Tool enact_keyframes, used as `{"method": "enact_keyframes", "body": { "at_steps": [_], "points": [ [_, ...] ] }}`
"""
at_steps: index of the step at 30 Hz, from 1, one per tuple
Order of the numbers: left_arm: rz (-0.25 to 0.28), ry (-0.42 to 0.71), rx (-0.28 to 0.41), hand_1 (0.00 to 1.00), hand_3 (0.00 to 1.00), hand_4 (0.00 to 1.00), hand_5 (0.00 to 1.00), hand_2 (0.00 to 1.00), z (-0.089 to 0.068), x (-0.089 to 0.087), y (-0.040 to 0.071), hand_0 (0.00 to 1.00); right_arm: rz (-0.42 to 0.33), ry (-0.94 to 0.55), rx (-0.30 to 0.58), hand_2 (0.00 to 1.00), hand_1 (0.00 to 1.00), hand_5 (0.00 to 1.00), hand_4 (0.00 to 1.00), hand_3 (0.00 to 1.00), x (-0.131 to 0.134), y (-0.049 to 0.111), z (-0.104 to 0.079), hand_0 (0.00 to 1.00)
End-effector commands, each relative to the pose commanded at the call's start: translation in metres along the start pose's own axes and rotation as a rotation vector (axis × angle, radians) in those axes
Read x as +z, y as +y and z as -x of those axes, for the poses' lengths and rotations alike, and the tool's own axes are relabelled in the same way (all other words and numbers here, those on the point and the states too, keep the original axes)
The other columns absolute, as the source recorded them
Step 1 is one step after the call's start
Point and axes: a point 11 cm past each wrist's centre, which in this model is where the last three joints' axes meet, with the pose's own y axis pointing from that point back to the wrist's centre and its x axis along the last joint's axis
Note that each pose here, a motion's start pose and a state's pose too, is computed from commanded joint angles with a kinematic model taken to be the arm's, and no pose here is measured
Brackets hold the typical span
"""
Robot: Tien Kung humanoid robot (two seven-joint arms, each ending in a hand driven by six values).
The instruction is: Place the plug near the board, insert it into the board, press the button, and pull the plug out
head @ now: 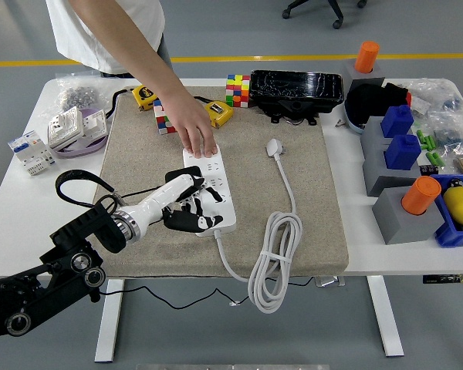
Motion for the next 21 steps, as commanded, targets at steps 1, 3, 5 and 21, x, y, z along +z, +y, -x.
{"method": "enact_keyframes", "body": {
  "at_steps": [1,3,5,21],
  "points": [
    [-0.006,-0.004,-0.002,0.078,0.622,0.758,0.220,0.191,0.0002,-0.0004,-0.0003,0.163,-0.001,-0.003,0.000,0.693,0.687,0.532,0.937,0.600,-0.0004,-0.0001,0.0002,0.681],
    [-0.018,-0.012,-0.008,0.078,0.622,0.758,0.220,0.191,0.0005,-0.0014,-0.0007,0.163,-0.003,-0.006,0.000,0.693,0.687,0.532,0.937,0.600,-0.0010,-0.0001,0.0005,0.681],
    [-0.042,-0.025,-0.019,0.078,0.622,0.758,0.220,0.191,0.0008,-0.0035,-0.0015,0.163,-0.006,-0.011,0.000,0.693,0.687,0.532,0.937,0.600,-0.0023,-0.0002,0.0008,0.681],
    [-0.086,-0.050,-0.053,0.049,0.651,0.773,0.216,0.134,0.0080,-0.0068,-0.0038,0.108,-0.022,-0.035,-0.003,0.695,0.688,0.532,0.937,0.600,-0.0094,-0.0007,0.0033,0.681]
  ]
}}
